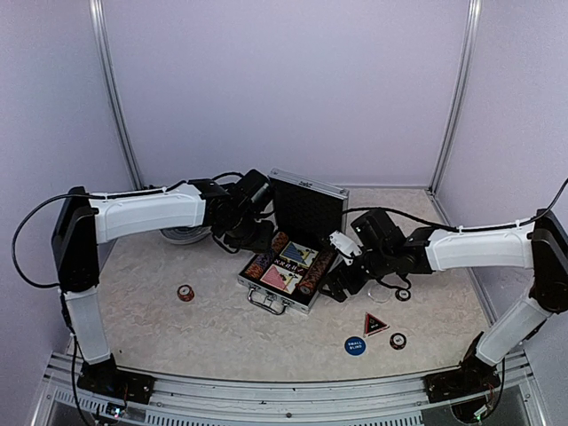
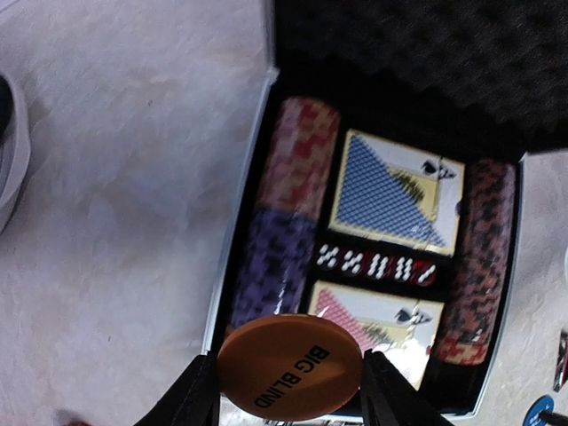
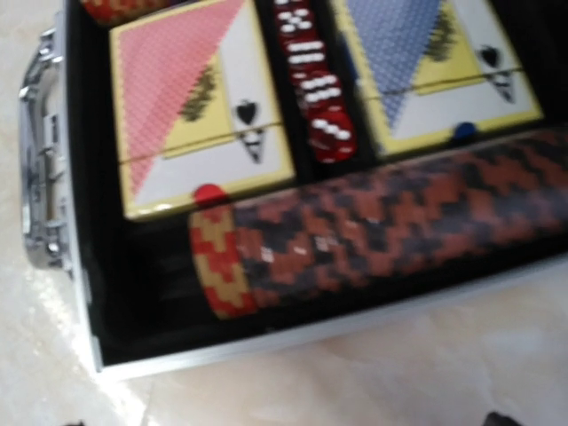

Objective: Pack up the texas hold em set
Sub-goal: Place the big blind button in the poker case.

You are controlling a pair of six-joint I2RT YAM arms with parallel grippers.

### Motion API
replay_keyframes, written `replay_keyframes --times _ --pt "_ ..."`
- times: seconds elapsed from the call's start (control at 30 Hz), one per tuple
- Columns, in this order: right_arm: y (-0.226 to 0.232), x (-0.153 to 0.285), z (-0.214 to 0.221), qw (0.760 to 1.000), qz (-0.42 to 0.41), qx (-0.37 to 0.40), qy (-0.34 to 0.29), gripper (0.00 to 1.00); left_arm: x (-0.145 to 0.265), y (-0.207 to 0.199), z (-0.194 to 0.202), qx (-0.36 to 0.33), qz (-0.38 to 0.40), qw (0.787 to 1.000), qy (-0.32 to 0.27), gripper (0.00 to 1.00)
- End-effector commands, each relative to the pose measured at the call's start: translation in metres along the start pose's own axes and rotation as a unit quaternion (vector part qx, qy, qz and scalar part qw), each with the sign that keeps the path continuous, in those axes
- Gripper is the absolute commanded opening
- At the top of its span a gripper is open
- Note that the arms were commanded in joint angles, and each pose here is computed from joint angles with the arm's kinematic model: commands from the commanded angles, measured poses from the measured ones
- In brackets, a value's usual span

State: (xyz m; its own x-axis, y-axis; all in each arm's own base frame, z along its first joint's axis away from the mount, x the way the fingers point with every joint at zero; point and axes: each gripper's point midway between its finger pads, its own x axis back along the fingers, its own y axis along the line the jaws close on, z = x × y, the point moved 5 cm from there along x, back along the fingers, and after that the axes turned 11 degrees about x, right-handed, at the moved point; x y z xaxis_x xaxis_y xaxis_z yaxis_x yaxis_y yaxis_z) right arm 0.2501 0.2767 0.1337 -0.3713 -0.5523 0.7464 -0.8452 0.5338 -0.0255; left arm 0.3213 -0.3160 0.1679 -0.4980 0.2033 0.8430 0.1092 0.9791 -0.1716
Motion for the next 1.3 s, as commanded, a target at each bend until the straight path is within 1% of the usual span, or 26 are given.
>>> replay_keyframes --times 0.0,0.1,0.4,0.7,0.9,1.03,1.13,1.27 --pt "-0.011 0.013 0.011 0.999 0.029 -0.023 0.015 0.97 -0.019 -0.031 -0.025 -0.05 0.024 0.998 -0.012 0.52" --pt "-0.014 0.018 0.014 0.999 0.035 -0.03 0.015 0.97 -0.028 -0.046 -0.035 -0.061 0.04 0.997 -0.017 0.52" --pt "-0.017 0.027 0.023 0.998 0.045 -0.044 0.022 0.97 -0.066 -0.069 -0.035 -0.083 0.057 0.995 -0.004 0.52" --pt "-0.017 0.038 0.026 0.997 0.053 -0.055 0.02 0.97 -0.097 -0.069 -0.018 -0.095 0.045 0.994 0.016 0.53" --pt "-0.015 0.035 0.027 0.997 0.046 -0.057 0.024 0.97 -0.101 -0.066 -0.016 -0.096 0.037 0.995 0.014 0.59" --pt "-0.014 0.035 0.027 0.997 0.044 -0.06 0.024 0.97 -0.1 -0.064 -0.016 -0.095 0.034 0.995 0.01 0.68" --pt "-0.016 0.036 0.03 0.996 0.05 -0.065 0.031 0.97 -0.095 -0.064 -0.015 -0.096 0.034 0.995 0.01 0.72" --pt "-0.028 0.036 0.041 0.991 0.075 -0.095 0.052 0.97 -0.078 -0.065 -0.011 -0.098 0.037 0.994 -0.004 0.79"
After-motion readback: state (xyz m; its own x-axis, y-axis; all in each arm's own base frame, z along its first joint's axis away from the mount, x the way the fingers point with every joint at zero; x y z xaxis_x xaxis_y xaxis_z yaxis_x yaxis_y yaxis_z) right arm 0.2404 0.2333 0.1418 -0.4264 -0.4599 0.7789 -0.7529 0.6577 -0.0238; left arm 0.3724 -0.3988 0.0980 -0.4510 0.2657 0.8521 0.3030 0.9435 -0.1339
